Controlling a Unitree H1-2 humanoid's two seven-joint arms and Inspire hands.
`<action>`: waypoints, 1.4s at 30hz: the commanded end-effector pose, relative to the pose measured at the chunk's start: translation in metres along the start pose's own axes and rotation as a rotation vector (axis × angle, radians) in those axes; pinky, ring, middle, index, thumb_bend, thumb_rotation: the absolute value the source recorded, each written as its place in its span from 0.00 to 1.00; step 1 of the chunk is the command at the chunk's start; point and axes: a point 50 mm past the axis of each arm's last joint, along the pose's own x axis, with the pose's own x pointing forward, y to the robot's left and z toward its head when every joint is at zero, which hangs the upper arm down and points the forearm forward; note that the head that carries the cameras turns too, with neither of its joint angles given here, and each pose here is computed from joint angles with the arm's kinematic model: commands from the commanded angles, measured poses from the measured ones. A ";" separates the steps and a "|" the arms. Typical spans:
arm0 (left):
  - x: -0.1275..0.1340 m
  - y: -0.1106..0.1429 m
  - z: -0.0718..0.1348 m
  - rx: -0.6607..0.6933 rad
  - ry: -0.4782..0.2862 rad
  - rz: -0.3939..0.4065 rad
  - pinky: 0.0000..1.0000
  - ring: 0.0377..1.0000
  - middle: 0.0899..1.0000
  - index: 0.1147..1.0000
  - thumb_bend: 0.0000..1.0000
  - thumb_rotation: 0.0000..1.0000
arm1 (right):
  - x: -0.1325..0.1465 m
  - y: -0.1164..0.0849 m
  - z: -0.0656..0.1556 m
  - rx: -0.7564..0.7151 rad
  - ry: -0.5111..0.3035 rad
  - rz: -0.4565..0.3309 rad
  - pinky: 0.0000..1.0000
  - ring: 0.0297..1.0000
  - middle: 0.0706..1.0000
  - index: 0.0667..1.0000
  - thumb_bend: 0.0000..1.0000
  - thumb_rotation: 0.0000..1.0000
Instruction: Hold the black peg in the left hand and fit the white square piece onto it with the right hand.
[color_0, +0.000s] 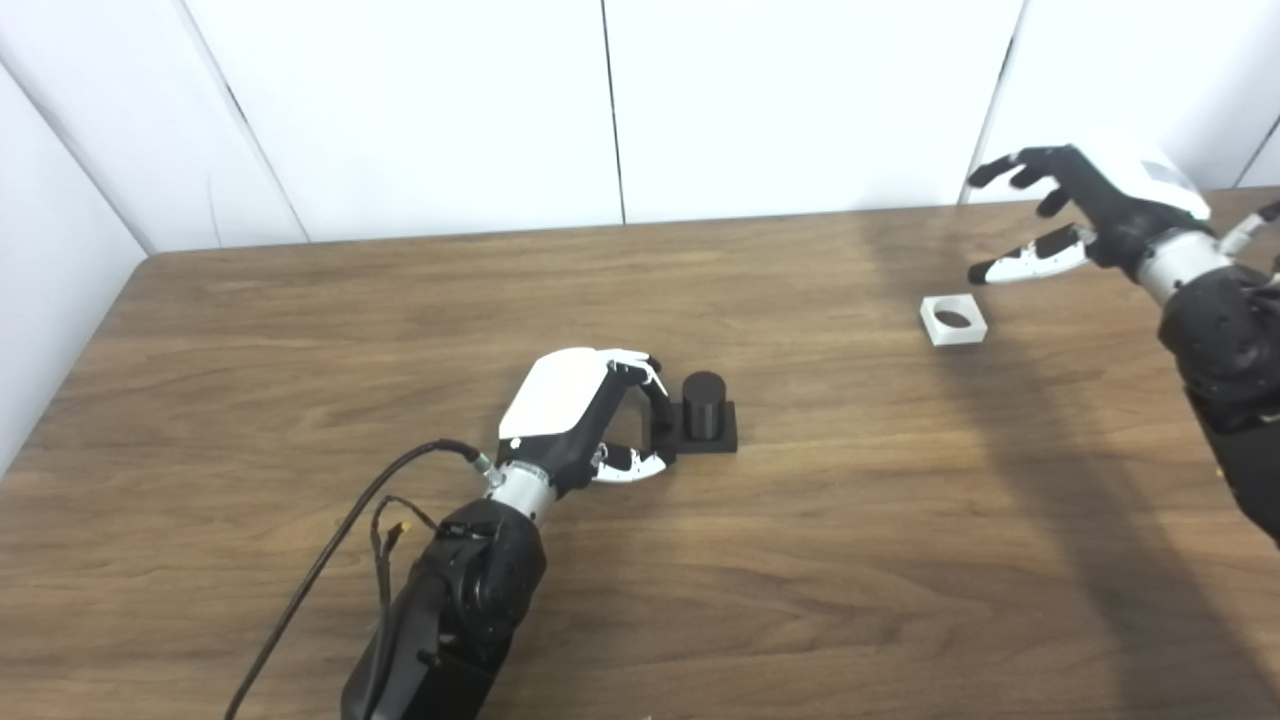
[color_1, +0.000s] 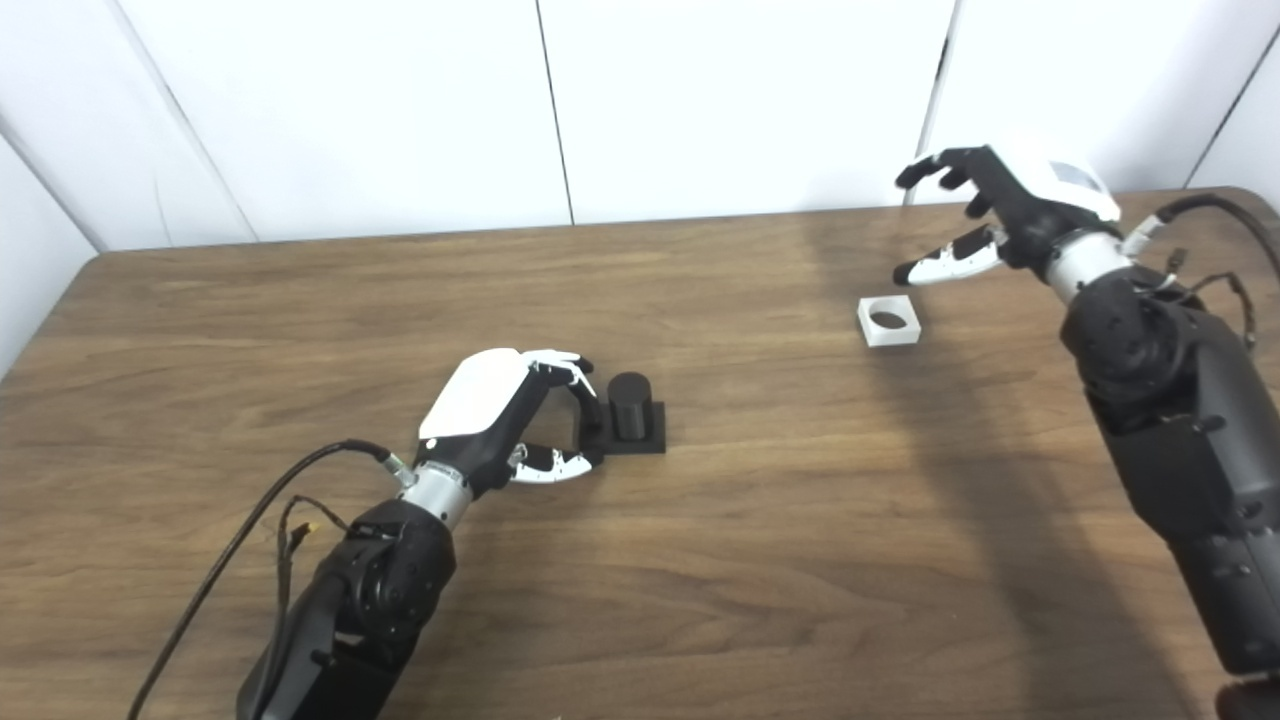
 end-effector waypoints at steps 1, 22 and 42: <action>0.005 0.012 0.000 0.025 -0.022 0.037 0.85 0.86 0.80 0.42 0.52 0.07 | 0.011 -0.030 0.008 -0.050 -0.045 -0.056 0.59 0.75 0.79 0.69 0.76 0.14; 0.003 0.014 -0.001 0.029 -0.015 0.041 0.85 0.85 0.79 0.42 0.52 0.07 | 0.027 0.012 -0.007 -0.176 -0.022 0.194 0.77 0.88 0.86 0.76 0.81 0.42; -0.003 0.014 -0.003 0.037 -0.008 0.028 0.85 0.85 0.80 0.42 0.52 0.07 | 0.038 0.016 -0.011 -0.272 -0.015 0.230 0.85 0.86 0.84 0.75 0.83 0.32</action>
